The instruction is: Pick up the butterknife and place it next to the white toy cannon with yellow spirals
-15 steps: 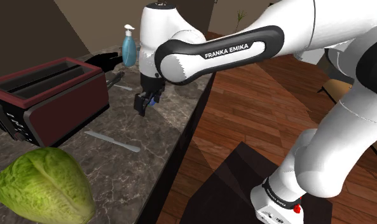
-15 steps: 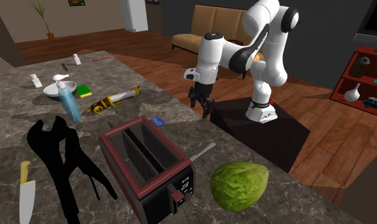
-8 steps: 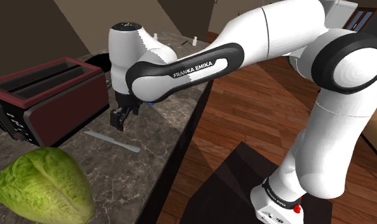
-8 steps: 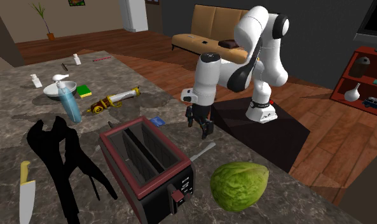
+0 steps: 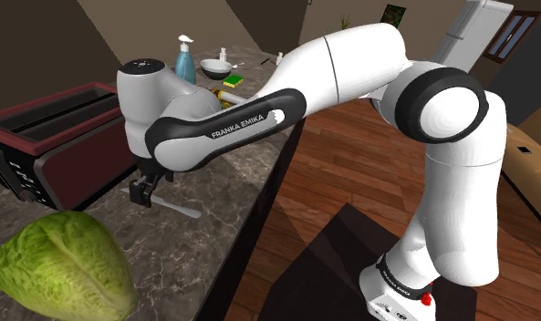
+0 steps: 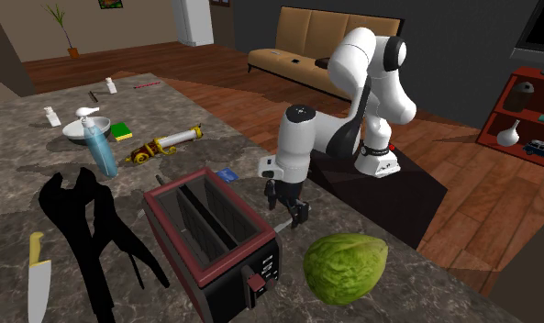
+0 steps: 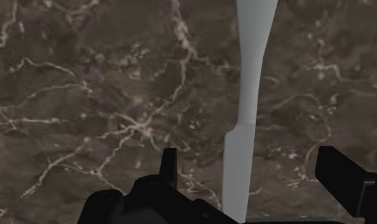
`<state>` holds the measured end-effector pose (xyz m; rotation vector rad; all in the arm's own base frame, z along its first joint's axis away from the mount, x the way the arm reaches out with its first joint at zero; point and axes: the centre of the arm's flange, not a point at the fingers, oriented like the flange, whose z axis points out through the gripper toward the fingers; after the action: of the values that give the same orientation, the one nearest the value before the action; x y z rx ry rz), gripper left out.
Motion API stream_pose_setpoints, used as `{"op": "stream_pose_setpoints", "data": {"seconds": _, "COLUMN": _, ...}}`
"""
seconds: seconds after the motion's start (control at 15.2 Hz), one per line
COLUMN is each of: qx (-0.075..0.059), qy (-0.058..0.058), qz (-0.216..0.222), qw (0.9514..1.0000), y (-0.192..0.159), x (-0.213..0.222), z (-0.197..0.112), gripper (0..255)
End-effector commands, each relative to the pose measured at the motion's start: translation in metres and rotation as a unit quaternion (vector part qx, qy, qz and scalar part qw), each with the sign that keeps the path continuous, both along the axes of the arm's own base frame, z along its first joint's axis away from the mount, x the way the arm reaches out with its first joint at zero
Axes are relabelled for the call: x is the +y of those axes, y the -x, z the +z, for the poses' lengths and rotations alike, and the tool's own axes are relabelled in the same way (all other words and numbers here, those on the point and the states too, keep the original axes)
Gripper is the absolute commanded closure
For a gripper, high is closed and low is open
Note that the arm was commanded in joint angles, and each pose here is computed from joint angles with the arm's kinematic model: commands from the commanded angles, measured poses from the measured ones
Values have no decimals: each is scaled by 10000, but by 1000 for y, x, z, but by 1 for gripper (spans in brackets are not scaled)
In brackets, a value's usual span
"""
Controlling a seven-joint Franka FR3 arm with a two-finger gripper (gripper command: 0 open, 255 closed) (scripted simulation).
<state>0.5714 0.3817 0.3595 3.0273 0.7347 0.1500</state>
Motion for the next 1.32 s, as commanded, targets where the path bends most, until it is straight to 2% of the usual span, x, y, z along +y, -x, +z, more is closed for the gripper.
{"op": "stream_pose_setpoints", "data": {"seconds": 0.0, "qx": -1, "qy": -1, "qz": 7, "qw": 10000, "y": -1, "x": 2, "z": -10, "gripper": 0}}
{"op": "stream_pose_setpoints", "data": {"seconds": 0.26, "qx": -1, "qy": -1, "qz": 7, "qw": 10000, "y": -3, "x": 2, "z": -29, "gripper": 0}}
{"op": "stream_pose_setpoints", "data": {"seconds": 0.79, "qx": -1, "qy": -1, "qz": 7, "qw": 10000, "y": -3, "x": 2, "z": -29, "gripper": 0}}
{"op": "stream_pose_setpoints", "data": {"seconds": 0.86, "qx": -1, "qy": -1, "qz": 7, "qw": 10000, "y": -3, "x": 2, "z": -29, "gripper": 255}}
{"op": "stream_pose_setpoints", "data": {"seconds": 1.25, "qx": -1, "qy": -3, "qz": 5, "qw": 10000, "y": -3, "x": 0, "z": -28, "gripper": 255}}
